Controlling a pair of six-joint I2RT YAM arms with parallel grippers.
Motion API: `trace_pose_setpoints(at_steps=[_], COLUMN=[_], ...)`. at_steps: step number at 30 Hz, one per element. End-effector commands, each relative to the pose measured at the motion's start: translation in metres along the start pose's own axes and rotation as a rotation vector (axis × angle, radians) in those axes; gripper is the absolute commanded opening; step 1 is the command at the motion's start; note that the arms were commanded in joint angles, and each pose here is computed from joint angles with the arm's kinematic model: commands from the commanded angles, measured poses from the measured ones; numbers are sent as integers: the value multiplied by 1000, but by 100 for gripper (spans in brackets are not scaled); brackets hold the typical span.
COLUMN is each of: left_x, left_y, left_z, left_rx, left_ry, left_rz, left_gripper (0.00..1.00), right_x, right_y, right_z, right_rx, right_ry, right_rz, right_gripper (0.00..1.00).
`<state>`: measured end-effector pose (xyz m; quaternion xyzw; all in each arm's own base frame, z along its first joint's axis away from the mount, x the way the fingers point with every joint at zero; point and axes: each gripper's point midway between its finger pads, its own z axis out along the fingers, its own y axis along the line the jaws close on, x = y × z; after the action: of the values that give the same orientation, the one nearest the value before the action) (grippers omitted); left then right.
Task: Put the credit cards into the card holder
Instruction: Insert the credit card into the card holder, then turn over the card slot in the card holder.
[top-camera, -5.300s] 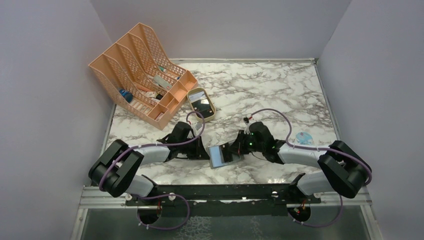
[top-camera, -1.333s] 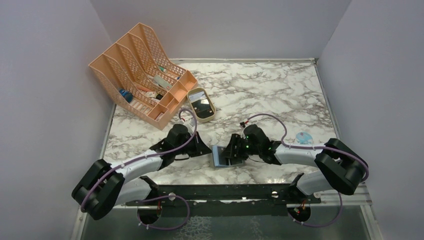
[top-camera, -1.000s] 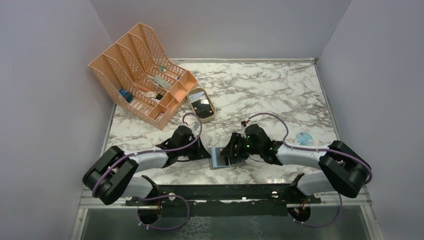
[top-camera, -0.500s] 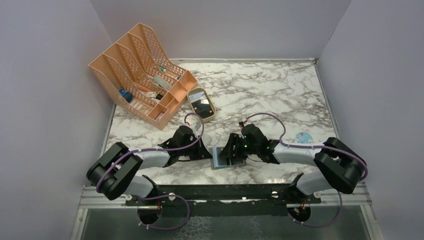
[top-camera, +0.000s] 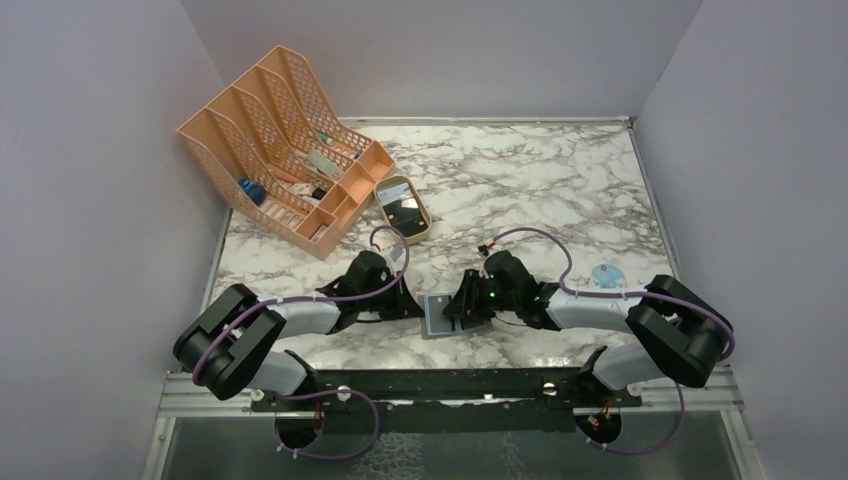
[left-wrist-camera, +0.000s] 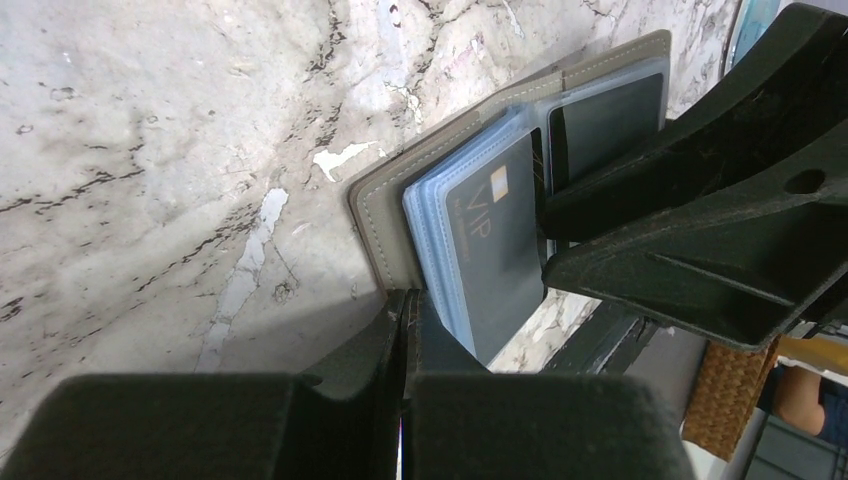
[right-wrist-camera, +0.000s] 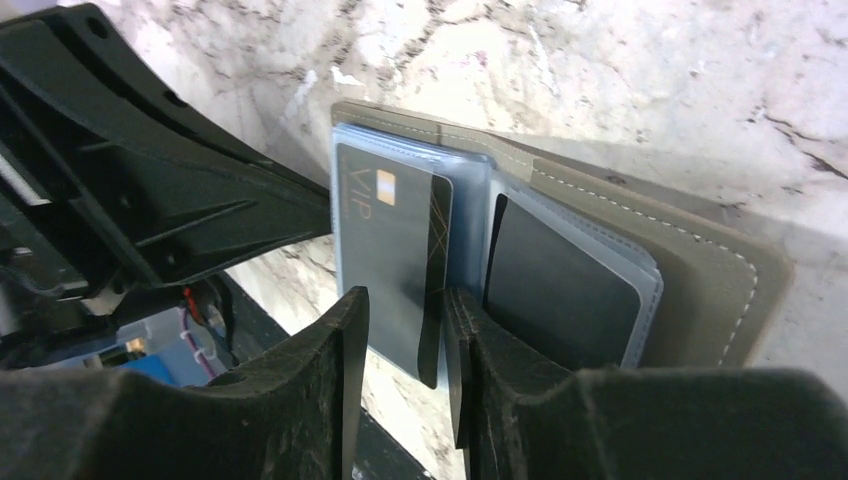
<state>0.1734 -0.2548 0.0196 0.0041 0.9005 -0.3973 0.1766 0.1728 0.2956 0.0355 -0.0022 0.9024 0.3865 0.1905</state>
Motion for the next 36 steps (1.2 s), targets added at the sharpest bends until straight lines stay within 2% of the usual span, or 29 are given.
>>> trace_pose_setpoints(at_steps=[1, 9, 16, 21, 26, 32, 36], left_x=[4, -1, -15, -28, -39, -36, -34], left_y=[21, 28, 11, -16, -51, -68, -68], left_z=[2, 3, 2, -8, -22, -27, -25], left_rx=[-101, -146, -126, -55, 83, 177, 181], left_ry=[17, 14, -2, -44, -111, -106, -98], left_rz=[39, 68, 89, 74, 44, 23, 27], left_gripper=[0, 2, 2, 15, 32, 40, 44], right_x=[-1, -5, -4, 5, 9, 10, 13], right_y=[-7, -10, -14, -25, -32, -36, -37], right_z=[-1, -8, -4, 2, 4, 6, 6], right_rx=[67, 87, 77, 96, 115, 128, 125], right_ry=[1, -24, -38, -3, 3, 9, 16], right_rz=[-27, -60, -60, -55, -54, -51, -46], right_gripper=[33, 24, 13, 6, 4, 4, 4])
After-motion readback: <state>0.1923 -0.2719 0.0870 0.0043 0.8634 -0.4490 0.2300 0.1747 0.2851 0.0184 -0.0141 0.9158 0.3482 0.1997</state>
